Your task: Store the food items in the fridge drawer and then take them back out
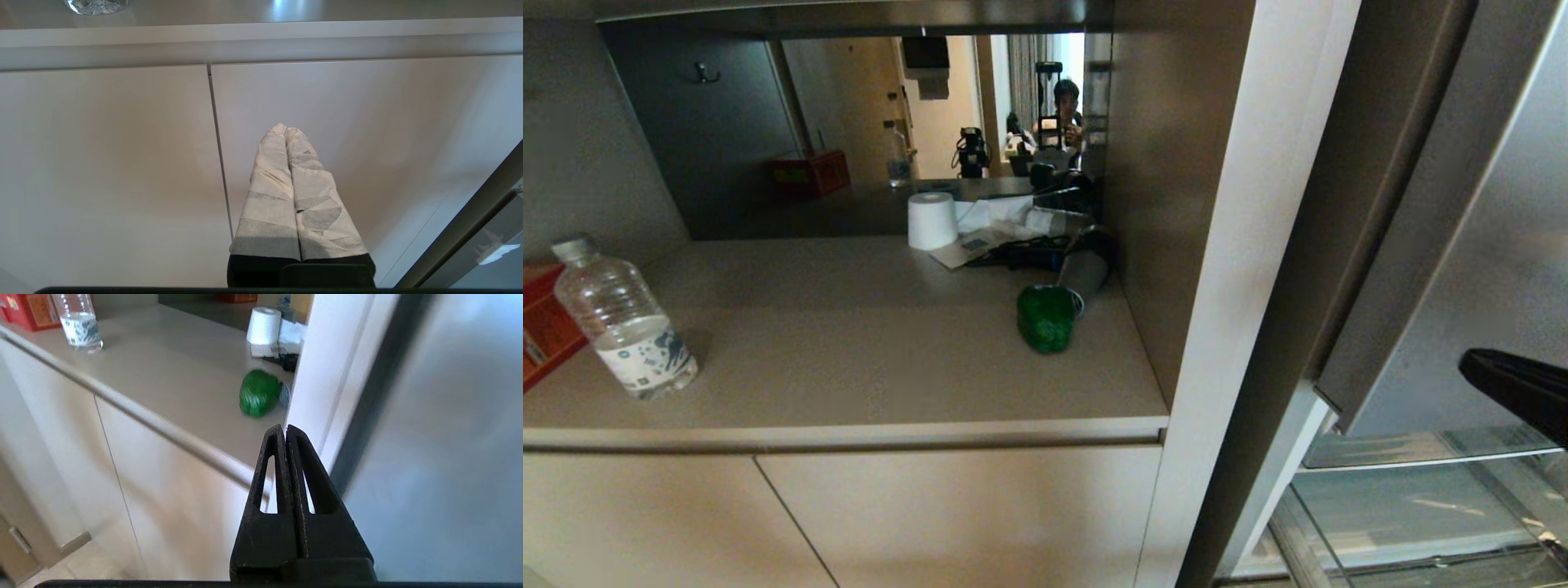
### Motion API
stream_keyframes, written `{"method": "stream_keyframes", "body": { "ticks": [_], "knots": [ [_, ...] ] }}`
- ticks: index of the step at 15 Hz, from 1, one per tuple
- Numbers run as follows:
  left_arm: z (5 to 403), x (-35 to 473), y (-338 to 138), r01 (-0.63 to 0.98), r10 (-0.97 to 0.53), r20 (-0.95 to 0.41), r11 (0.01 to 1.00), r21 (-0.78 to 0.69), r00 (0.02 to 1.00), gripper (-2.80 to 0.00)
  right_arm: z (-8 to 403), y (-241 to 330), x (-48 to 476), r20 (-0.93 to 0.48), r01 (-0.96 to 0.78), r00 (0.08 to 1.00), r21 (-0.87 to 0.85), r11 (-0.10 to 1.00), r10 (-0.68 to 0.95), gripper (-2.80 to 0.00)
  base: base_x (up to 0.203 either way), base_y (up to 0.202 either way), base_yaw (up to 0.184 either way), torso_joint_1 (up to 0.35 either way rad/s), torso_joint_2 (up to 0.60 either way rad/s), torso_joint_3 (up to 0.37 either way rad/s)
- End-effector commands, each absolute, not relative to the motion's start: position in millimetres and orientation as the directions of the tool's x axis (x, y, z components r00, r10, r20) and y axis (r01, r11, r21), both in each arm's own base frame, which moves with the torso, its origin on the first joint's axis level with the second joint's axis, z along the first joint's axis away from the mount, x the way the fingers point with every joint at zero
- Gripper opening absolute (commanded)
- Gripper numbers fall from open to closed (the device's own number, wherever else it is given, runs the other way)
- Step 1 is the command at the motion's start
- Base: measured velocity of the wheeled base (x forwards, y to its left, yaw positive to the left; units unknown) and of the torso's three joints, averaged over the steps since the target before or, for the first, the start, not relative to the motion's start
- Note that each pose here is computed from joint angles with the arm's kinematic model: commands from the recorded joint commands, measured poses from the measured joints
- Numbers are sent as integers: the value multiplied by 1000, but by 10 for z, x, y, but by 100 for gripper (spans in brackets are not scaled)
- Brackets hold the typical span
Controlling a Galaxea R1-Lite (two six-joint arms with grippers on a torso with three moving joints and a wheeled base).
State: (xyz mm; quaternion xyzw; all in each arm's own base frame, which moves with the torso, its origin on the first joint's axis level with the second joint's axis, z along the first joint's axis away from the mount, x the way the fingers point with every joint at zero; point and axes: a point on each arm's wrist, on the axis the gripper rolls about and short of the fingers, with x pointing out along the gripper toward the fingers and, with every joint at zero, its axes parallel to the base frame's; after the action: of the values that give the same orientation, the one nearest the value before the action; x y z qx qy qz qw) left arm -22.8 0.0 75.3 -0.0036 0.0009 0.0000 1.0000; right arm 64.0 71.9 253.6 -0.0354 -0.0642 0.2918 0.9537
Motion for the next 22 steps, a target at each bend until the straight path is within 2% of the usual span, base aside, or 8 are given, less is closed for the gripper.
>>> {"method": "stream_keyframes", "body": {
  "ticks": [1,3,6,9,11,14,18,22],
  "knots": [
    [753,-228,0,0,0,-2,1000,-8,1000,-280,2449,508,492,145,-537,827,-87,839,543,-280,0,0,0,0,0,0],
    [753,-228,0,0,0,-2,1000,-8,1000,-280,2275,351,428,134,-467,873,-56,883,470,-280,0,0,0,0,0,0],
    [753,-228,0,0,0,-2,1000,-8,1000,-280,2116,162,523,78,-110,991,22,994,108,-280,0,0,0,0,0,0],
    [753,-228,0,0,0,-2,1000,-8,1000,-280,1976,-78,529,30,301,952,92,949,-305,-280,0,0,0,0,0,0],
    [753,-228,0,0,0,-2,1000,-8,1000,-280,1829,-193,494,-19,458,888,116,881,-459,-280,0,0,0,0,0,0],
    [753,-228,0,0,0,-2,1000,-8,1000,-280,1491,-164,355,-90,401,916,156,903,-391,-280,0,0,0,0,0,0],
    [753,-228,0,0,0,-2,1000,-8,1000,-280,1175,-2,183,-77,68,995,113,991,-60,-280,0,0,0,0,0,0],
    [753,-228,0,0,0,-2,1000,-8,1000,-280,932,42,24,-101,22,995,-14,1000,-24,-280,0,0,0,0,0,0]
  ]
}}
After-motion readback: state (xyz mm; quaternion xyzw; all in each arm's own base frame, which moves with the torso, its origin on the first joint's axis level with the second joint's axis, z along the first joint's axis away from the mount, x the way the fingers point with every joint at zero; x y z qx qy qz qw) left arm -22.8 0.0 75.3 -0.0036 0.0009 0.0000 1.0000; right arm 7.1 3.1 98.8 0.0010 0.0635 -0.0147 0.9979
